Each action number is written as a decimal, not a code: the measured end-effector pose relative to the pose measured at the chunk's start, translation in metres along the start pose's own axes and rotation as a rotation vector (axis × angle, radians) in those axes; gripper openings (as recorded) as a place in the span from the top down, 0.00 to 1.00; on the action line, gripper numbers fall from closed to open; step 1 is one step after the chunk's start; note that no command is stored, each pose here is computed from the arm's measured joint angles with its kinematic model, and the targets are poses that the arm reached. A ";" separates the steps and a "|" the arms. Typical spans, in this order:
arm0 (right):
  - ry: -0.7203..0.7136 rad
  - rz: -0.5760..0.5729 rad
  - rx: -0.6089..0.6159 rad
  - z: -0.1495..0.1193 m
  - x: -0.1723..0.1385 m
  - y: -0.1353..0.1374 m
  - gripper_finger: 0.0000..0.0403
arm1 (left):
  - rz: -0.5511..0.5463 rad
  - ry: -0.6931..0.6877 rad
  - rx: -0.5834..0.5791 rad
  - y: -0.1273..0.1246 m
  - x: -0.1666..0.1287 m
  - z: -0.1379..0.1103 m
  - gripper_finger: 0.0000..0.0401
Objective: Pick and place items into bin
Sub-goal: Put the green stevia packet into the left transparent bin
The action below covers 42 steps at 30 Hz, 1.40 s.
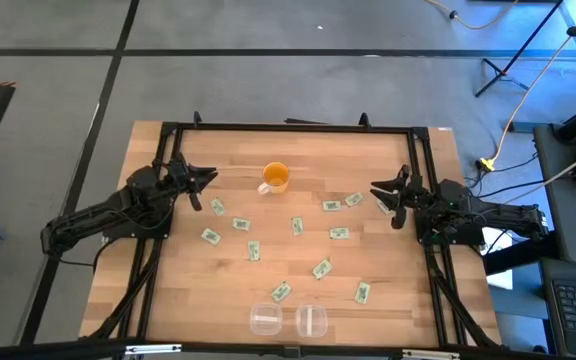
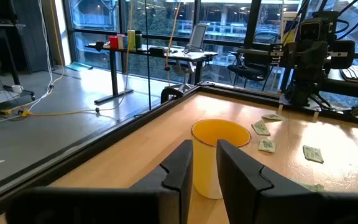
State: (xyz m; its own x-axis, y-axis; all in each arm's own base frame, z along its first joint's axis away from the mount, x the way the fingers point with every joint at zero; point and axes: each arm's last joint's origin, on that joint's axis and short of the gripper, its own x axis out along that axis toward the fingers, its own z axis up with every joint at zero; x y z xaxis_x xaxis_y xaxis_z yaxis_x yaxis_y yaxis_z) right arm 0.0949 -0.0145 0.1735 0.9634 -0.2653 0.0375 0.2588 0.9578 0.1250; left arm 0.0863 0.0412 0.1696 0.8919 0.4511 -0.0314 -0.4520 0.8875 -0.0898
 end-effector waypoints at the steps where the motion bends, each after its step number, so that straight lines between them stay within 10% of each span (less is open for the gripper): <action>1: 0.000 0.000 -0.001 0.000 0.000 0.000 0.72 | 0.000 -0.001 0.000 0.000 0.000 0.000 0.84; 23: 0.011 -0.001 -0.050 -0.001 0.000 0.000 0.72 | -0.008 -0.011 -0.003 0.000 0.000 0.001 0.83; 42: 0.002 -0.054 -0.051 -0.001 0.000 -0.002 0.72 | -0.299 -0.060 -0.011 -0.014 0.001 0.008 0.64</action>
State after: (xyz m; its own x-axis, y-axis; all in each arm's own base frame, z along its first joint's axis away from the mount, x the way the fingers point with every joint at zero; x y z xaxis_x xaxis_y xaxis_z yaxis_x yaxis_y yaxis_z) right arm 0.0945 -0.0160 0.1728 0.9482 -0.3164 0.0300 0.3135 0.9466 0.0757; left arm 0.0931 0.0299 0.1790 0.9828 0.1756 0.0572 -0.1696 0.9808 -0.0968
